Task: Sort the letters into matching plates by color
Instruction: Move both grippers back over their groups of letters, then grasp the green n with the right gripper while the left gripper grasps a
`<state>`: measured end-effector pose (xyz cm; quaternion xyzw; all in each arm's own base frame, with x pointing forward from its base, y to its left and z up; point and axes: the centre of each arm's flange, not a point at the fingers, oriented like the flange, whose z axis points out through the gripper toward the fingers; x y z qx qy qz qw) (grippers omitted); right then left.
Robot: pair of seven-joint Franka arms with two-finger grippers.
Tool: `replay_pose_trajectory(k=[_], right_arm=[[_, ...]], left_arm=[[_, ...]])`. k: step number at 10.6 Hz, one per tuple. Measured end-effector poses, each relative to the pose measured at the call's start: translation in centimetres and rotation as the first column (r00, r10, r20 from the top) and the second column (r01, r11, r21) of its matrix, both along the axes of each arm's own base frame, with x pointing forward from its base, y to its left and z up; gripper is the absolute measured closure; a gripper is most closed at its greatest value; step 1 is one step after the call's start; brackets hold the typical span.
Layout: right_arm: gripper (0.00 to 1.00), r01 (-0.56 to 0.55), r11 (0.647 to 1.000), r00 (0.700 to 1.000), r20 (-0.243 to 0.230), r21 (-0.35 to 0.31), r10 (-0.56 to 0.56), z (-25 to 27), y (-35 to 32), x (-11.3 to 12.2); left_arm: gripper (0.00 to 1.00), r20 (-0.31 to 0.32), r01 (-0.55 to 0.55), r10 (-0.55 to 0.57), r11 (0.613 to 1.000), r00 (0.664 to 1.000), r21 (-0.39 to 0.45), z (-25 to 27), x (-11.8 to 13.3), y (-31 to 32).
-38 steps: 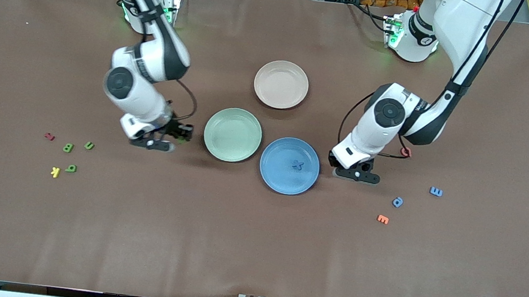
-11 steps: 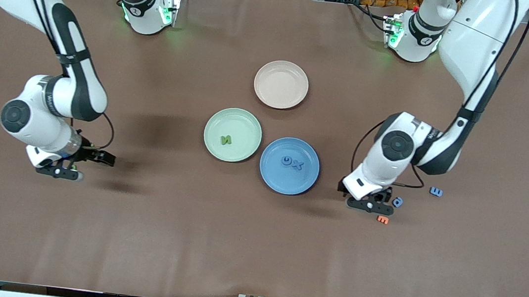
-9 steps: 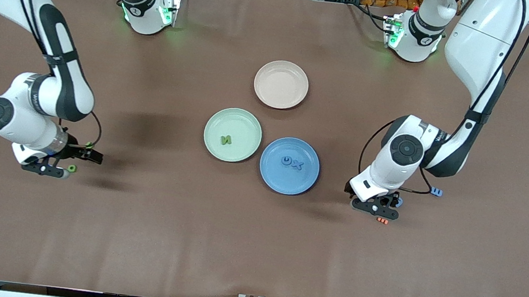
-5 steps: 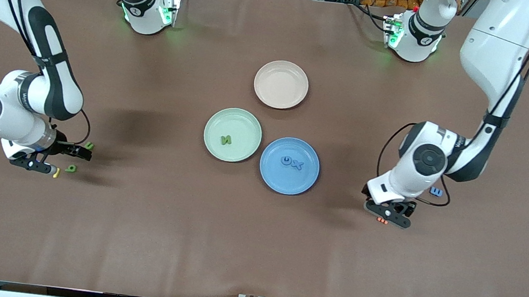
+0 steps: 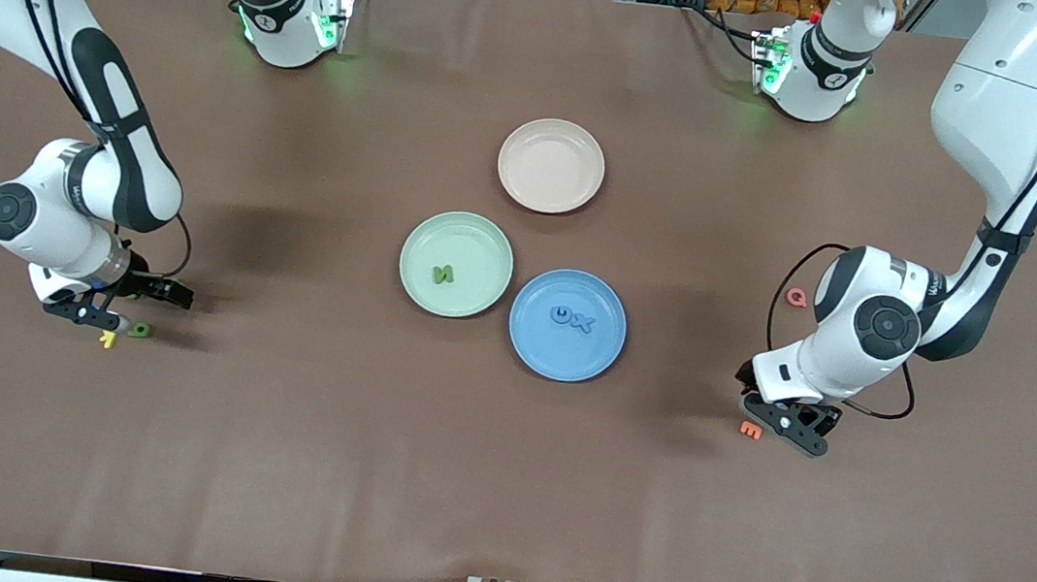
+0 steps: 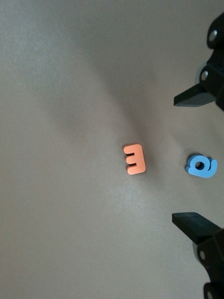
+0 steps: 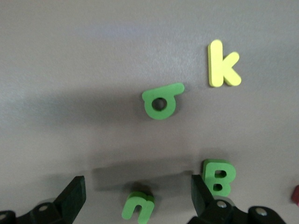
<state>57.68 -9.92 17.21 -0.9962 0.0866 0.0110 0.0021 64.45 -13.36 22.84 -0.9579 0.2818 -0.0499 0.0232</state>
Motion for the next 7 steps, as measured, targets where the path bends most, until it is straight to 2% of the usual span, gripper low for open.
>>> replay_pose_trajectory(k=[3,7], right_arm=[[0.0,0.001,1.0,1.0,-0.001,0.0,-0.001,-0.92,0.1,-0.99],[0.0,0.001,1.0,1.0,0.003,-0.001,-0.001,-1.06,0.16,-1.24]], left_arm=[[0.0,-0.005,0.141,-0.141,0.99,0.99,0.009,-0.04,-0.23,-0.93],[0.0,-0.011,0.179,-0.179,0.984,0.984,0.011,-0.32,-0.38,-1.21]])
